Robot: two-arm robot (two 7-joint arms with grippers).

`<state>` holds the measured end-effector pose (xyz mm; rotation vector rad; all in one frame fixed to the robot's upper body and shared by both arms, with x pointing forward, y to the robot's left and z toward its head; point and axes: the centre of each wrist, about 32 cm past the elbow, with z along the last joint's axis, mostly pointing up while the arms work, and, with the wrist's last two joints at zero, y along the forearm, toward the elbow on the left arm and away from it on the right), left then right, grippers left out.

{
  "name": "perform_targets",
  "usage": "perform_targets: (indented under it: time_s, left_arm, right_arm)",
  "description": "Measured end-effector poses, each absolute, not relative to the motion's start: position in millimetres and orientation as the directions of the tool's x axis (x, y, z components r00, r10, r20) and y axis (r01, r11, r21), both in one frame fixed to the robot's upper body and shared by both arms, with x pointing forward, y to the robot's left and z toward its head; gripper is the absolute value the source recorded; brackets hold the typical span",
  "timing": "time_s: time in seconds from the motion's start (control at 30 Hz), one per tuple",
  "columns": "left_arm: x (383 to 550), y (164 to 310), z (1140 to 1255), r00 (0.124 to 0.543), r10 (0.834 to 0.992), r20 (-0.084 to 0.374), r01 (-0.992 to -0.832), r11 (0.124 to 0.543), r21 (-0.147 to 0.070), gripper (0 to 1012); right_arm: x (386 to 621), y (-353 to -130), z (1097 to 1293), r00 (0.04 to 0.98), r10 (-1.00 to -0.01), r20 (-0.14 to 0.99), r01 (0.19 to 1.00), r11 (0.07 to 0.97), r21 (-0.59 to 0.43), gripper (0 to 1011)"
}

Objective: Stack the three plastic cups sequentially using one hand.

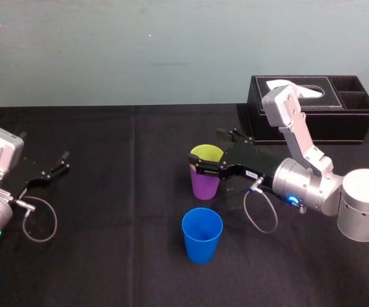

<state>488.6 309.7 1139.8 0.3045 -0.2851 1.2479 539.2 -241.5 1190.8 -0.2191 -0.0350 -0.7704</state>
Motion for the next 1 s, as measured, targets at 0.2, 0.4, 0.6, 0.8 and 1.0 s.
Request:
perform_targets:
  time_s: [0.2,0.4,0.6,0.8,1.0]
  left_arm:
    - [488.6,309.7,1139.8,0.292,0.880,0.374,-0.955,0.287,0.070,1010]
    - [488.6,309.7,1139.8,0.292,0.880,0.374,-0.955,0.287,0.070,1010]
    - [488.6,309.7,1139.8,0.292,0.880,0.374,-0.955,0.287,0.070,1010]
    - [488.6,309.7,1139.8,0.292,0.880,0.374,-0.955,0.287,0.070,1010]
    - [488.6,309.7,1139.8,0.292,0.880,0.374,-0.955,0.287,0.070,1010]
  right_arm:
    - [523.7,-254.3,1195.5,0.725,-0.676,0.132,0.688,0.708,-0.159,1003]
    - [504.8,-275.9,1198.1,0.741,-0.659,0.128,0.672,0.729,-0.131,1003]
    - [485.0,-298.3,1194.6,0.768,-0.628,0.123,0.640,0.759,-0.120,1003]
    - [470.6,-317.1,1188.7,0.792,-0.599,0.118,0.610,0.783,-0.121,1003]
    - [458.3,-331.4,1179.5,0.815,-0.568,0.116,0.579,0.805,-0.130,1003]
